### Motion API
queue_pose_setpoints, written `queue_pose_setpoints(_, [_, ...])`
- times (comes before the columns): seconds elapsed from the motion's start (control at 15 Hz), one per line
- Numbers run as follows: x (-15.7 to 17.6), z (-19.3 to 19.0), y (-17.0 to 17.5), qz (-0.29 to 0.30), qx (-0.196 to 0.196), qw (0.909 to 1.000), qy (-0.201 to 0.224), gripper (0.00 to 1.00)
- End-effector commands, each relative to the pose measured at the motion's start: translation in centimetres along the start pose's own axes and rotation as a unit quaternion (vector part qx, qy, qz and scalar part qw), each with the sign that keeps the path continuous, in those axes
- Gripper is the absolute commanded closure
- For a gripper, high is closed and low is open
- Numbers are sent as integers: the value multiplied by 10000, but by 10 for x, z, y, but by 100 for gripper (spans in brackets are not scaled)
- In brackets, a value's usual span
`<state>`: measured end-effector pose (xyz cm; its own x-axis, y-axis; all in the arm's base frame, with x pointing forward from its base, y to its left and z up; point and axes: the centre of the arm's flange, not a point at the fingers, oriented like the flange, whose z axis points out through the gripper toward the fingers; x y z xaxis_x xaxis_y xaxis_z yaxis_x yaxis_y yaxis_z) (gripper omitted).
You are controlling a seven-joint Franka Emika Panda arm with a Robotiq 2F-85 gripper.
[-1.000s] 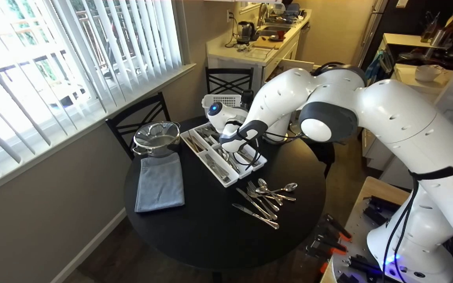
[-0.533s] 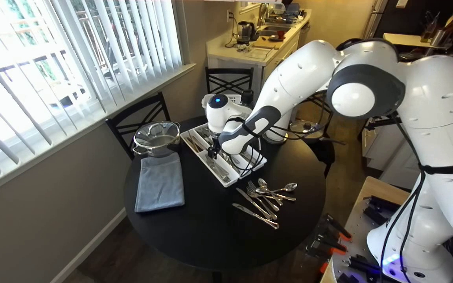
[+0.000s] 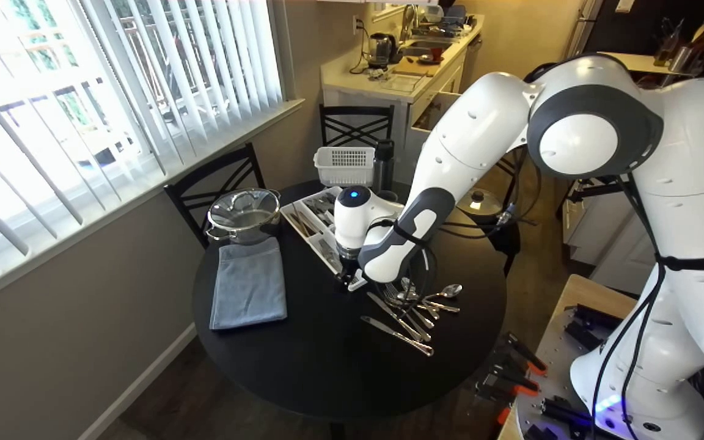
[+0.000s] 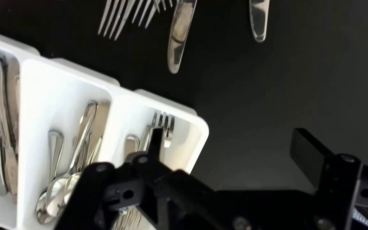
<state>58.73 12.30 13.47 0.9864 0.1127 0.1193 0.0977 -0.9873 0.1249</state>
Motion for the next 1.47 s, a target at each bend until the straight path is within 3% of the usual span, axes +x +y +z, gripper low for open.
queue_pose_setpoints(0.0, [-28, 21, 0, -120, 142, 9998, -107, 0])
queue_pose_setpoints(0.27, [-50, 45, 2, -368, 632, 9972, -180, 0])
queue_pose_setpoints(0.33, [-38, 40, -5, -242, 381, 9988, -180, 0])
queue_pose_setpoints(0.73, [-36, 43, -5, -245, 384, 9988, -167, 0])
queue_pose_setpoints(1.07, [-55, 59, -34, -715, 800, 9938, -307, 0])
queue_pose_setpoints(1.4, [-87, 69, -50, -386, 990, 9926, -581, 0])
